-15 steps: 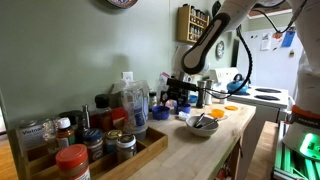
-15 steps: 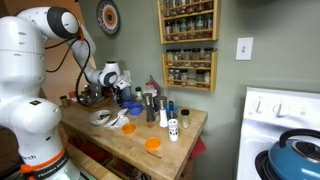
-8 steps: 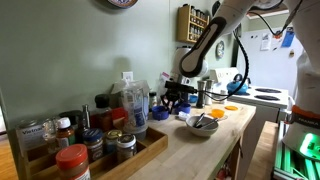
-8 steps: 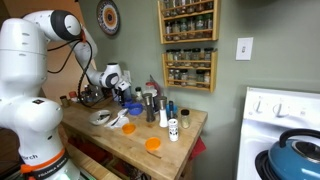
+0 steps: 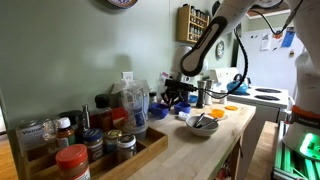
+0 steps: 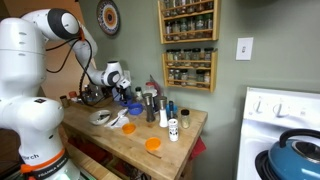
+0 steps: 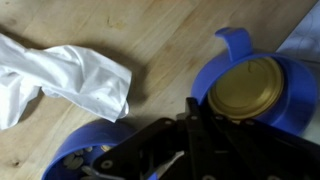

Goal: Stack the two blue mugs together

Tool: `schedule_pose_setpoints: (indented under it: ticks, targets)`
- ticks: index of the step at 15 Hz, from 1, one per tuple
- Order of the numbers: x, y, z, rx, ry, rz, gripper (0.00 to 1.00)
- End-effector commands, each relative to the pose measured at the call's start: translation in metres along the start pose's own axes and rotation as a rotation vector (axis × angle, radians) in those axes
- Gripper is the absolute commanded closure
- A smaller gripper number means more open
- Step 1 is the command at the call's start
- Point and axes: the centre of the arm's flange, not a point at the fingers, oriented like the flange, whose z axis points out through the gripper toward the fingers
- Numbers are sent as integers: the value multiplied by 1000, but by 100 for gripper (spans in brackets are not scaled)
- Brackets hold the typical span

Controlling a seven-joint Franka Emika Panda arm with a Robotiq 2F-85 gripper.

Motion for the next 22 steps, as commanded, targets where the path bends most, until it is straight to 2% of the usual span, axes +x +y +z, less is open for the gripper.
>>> schedule_pose_setpoints:
  ticks: [1,3,4,8,9,11,12,14,19,22]
  targets:
    - [-2,3,-37,11,27,5,99]
    - [-1,3,-63,10,48,-12,99]
    - [2,6,-78,-19,74,-14,99]
    - [24,39,-104,-268,141,39,99]
    - [26,47,-106,-333,133,53,99]
    - [23,58,-108,-384,85,49,99]
    - [19,59,-107,-389,67,42,99]
    - [13,58,-100,-345,50,39,99]
    - [41,83,-89,-198,118,182,99]
    - [52,99,-82,-183,90,204,99]
